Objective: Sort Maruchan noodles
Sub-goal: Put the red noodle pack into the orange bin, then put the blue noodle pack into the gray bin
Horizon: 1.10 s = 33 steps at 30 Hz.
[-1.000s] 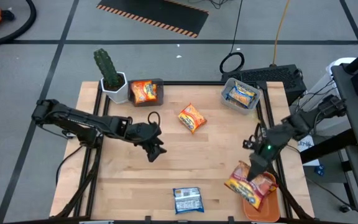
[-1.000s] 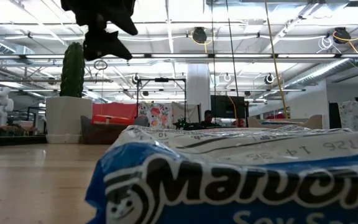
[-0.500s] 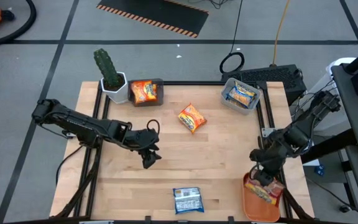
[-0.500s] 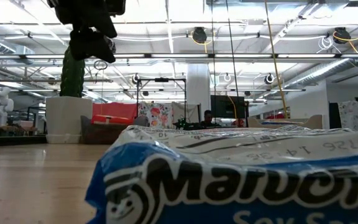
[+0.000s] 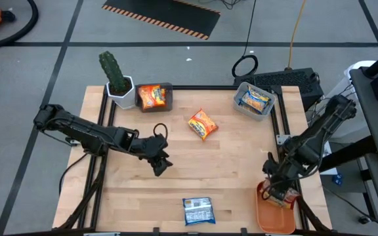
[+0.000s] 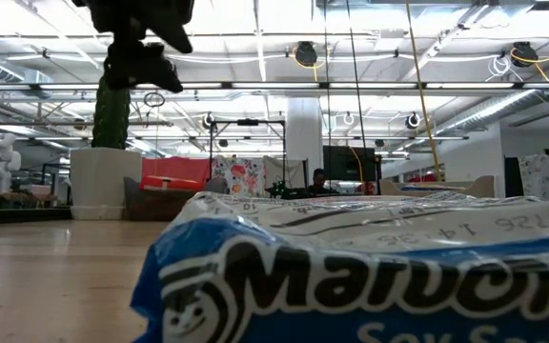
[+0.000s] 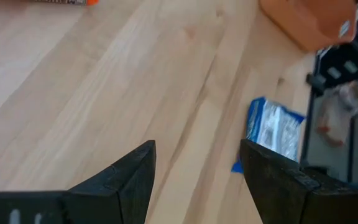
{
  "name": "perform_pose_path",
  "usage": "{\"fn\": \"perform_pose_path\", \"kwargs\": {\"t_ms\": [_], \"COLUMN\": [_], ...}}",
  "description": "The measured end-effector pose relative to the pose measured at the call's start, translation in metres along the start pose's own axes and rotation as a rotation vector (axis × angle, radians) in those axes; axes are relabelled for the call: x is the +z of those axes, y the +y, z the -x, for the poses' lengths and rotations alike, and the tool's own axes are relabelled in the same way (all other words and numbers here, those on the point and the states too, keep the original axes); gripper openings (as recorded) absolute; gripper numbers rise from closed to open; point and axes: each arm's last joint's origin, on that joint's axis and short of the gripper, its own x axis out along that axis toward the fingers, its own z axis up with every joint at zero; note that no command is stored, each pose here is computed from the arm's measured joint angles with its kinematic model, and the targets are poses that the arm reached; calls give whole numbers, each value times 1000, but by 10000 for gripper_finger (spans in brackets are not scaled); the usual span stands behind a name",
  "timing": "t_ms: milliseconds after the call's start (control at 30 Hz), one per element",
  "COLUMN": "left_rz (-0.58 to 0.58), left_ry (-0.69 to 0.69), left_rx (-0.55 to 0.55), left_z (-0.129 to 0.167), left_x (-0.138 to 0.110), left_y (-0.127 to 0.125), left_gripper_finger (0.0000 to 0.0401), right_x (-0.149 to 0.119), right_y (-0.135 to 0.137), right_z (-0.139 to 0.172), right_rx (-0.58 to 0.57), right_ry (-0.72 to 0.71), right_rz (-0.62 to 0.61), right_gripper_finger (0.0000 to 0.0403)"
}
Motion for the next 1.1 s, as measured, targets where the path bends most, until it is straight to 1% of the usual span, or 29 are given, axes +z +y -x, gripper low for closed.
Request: {"fn": "perform_pose_path", "kwargs": {"t_ms": [200, 333, 533, 633, 733, 867, 967, 1100], "left_rz": [101, 161, 175, 202, 238, 270, 278, 278], "left_ry": [-47, -54, -54, -62, -72, -79, -77, -76], "left_rx": [-2, 2, 11, 37, 58, 59, 59, 70], "left_z": [0, 0, 0, 0, 0, 0, 0, 0], "left_x": [3, 3, -1, -3, -5, -7, -8, -8], "left_y": [-1, -2, -4, -4, -5, -6, -6, -5], "left_gripper_finger": [235, 235, 235, 235, 234, 234, 234, 234], "right_x": [-1, -2, -3, -2, -2, -1, -1, 2], "right_y": [-4, -7, -7, -7, -7, -7, -9, -13], "right_z": [-26, -34, -35, -35, -35, -34, -30, -22], "right_rx": [20, 18, 17, 16, 9, 9, 24, 53], "right_ry": [18, 4, -48, -51, -68, -99, -108, -121], "right_rz": [44, 51, 87, 111, 139, 183, 187, 168], "right_gripper_finger": [118, 122, 135, 146, 160, 183, 192, 194]}}
